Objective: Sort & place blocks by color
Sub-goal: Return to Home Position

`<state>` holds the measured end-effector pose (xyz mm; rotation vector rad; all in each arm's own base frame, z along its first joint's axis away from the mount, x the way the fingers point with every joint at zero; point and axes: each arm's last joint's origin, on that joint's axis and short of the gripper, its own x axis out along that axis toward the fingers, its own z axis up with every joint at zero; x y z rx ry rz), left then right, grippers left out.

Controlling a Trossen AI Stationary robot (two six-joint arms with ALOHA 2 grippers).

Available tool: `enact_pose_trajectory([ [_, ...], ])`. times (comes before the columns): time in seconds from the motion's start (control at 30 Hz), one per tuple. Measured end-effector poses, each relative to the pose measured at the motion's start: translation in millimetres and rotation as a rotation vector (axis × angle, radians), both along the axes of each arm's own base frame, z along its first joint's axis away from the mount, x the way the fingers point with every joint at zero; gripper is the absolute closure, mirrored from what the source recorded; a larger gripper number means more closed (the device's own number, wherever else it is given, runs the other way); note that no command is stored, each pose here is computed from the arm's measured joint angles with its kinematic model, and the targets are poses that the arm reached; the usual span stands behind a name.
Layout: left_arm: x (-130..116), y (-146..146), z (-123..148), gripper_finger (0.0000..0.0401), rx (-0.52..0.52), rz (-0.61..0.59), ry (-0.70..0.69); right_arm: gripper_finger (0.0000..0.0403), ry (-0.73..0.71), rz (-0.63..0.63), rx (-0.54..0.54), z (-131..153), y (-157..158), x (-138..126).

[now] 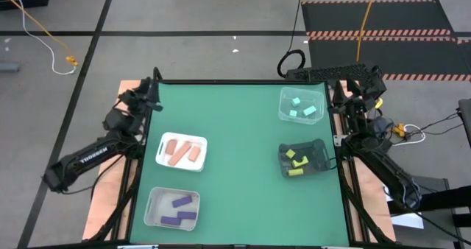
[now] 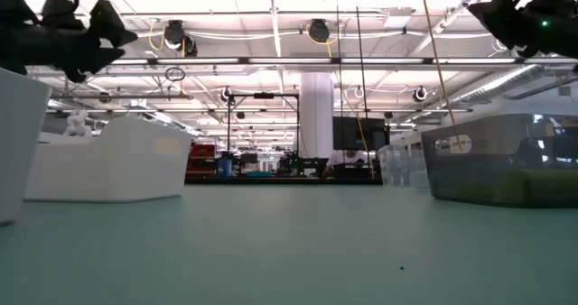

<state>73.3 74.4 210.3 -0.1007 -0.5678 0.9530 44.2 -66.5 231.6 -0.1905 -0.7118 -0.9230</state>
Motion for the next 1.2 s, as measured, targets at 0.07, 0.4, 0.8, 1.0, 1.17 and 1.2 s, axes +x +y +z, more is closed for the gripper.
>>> enact_pose_trajectory([
  [0.07,-4.8,-0.7,2.9,0.0146,0.023,0.026,-0.027,0.0138,-0.009,-0.008,-0.013,1.0,1.4,-1.8],
  [0.4,-23.4,-10.1,14.7,0.0146,0.138,0.093,-0.148,0.0138,-0.046,-0.035,-0.069,4.5,7.6,-8.2],
  [0.8,-35.1,-13.6,19.3,0.0146,0.202,0.177,-0.199,0.0138,-0.040,-0.076,-0.063,3.9,5.7,-10.3],
  [1.0,-35.8,-12.7,18.9,0.0146,0.200,0.192,-0.193,0.0138,-0.040,-0.076,-0.063,4.0,5.7,-10.3],
  [1.17,-35.8,-12.7,18.9,0.0146,0.200,0.191,-0.193,0.0138,-0.040,-0.076,-0.063,4.0,5.7,-10.3],
  [1.2,-35.8,-12.7,18.9,0.0146,0.200,0.191,-0.193,0.0138,-0.040,-0.076,-0.063,4.0,5.7,-10.3],
])
